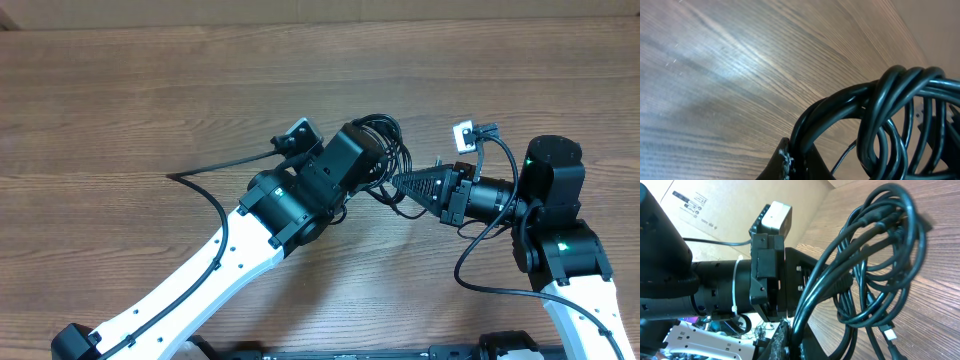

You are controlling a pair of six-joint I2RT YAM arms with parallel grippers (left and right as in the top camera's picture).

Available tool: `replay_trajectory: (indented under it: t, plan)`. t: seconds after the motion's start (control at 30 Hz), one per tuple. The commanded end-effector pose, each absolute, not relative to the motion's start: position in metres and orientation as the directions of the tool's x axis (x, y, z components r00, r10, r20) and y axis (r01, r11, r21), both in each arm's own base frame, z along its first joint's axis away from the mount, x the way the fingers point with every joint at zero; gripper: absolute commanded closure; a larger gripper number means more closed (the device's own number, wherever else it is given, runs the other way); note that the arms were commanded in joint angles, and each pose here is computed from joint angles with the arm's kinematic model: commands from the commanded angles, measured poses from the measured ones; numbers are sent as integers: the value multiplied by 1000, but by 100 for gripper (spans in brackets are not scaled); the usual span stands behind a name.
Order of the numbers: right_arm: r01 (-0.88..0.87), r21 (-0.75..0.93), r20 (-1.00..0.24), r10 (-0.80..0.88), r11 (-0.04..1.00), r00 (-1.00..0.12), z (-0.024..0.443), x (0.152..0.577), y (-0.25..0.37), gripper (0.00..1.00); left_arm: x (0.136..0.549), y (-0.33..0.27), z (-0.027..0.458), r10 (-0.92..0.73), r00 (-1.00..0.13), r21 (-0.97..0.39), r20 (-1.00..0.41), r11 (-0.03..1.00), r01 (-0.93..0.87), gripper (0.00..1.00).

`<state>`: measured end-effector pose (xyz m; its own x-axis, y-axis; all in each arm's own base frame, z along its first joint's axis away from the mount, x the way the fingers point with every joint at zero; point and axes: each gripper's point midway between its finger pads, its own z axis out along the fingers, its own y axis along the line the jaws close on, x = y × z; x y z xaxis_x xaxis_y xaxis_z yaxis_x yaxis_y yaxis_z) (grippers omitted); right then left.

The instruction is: Untangle cables

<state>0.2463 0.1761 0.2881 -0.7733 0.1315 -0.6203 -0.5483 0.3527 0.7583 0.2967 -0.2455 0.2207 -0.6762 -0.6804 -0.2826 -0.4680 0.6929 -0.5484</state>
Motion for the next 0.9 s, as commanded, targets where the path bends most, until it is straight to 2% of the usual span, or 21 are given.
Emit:
replay_trajectory:
  t: [0.0,0.2,0.37,0.57,0.7,0.87]
  plan:
    - [-595,741,-649,107,310,-753,303,239,181,96,302,-231,227,-784,-558,-570,-271,598,-563,96]
    - [-590,746,-644,109,309,-757,303,239,181,96,291,-217,216,-855,-473,-533,-213,507,-677,96]
    - [-588,747,-642,109,310,-759,302,238,181,96,291,-216,216,-858,-466,-534,-215,503,-680,96]
    - [-582,748,-640,114,320,-760,301,240,180,96,291,-216,216,-901,-401,-552,-165,422,-719,96]
    - [-576,748,-638,119,331,-761,300,242,179,96,291,-216,216,-907,-390,-553,-159,409,-726,96]
    - [-533,755,-618,143,382,-773,291,248,175,96,291,-213,216,-915,-371,-555,-161,394,-733,96]
